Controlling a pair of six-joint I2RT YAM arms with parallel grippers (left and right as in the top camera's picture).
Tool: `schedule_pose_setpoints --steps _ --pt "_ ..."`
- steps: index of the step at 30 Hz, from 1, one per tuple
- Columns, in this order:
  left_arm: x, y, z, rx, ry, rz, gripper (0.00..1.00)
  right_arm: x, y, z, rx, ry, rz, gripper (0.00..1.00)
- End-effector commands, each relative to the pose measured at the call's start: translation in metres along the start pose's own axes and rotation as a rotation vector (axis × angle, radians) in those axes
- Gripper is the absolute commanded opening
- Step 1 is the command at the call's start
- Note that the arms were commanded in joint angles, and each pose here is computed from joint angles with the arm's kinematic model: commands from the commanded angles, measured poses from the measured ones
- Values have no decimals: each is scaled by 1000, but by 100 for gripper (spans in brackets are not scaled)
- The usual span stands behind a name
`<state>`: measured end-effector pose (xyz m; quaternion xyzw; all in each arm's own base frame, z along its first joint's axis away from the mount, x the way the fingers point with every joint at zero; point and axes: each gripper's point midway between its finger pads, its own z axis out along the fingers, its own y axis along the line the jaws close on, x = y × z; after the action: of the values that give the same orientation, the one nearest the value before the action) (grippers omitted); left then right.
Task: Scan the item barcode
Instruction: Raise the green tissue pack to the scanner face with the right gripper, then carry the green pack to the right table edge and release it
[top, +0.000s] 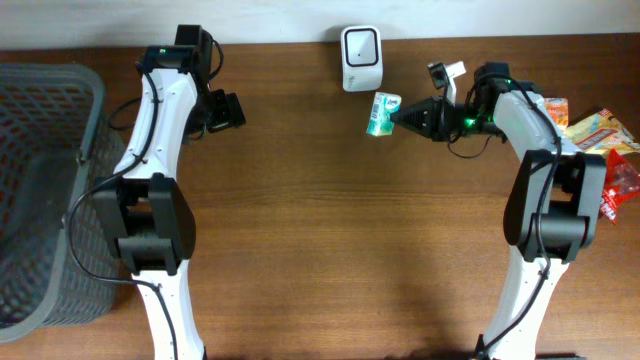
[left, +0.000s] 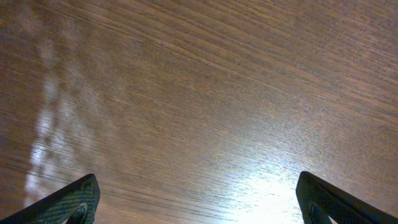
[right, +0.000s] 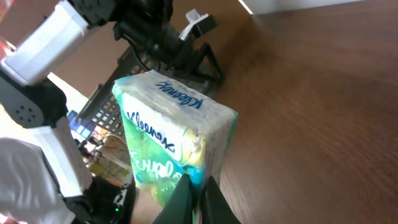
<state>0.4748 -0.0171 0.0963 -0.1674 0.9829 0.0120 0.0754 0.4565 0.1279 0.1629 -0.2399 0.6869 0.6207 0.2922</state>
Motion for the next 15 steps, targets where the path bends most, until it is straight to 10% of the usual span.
schedule_pose_setpoints --steps 1,7,15 --pt "-4 0 -12 4 -29 -14 99 3 -35 -3 278 129 252 4" --pt "-4 1 -12 3 -29 -15 99 -26 -98 -39 1203 152 382 4" --pt "-4 0 -12 3 -29 -15 99 -158 -84 5 1630 -59 -429 4"
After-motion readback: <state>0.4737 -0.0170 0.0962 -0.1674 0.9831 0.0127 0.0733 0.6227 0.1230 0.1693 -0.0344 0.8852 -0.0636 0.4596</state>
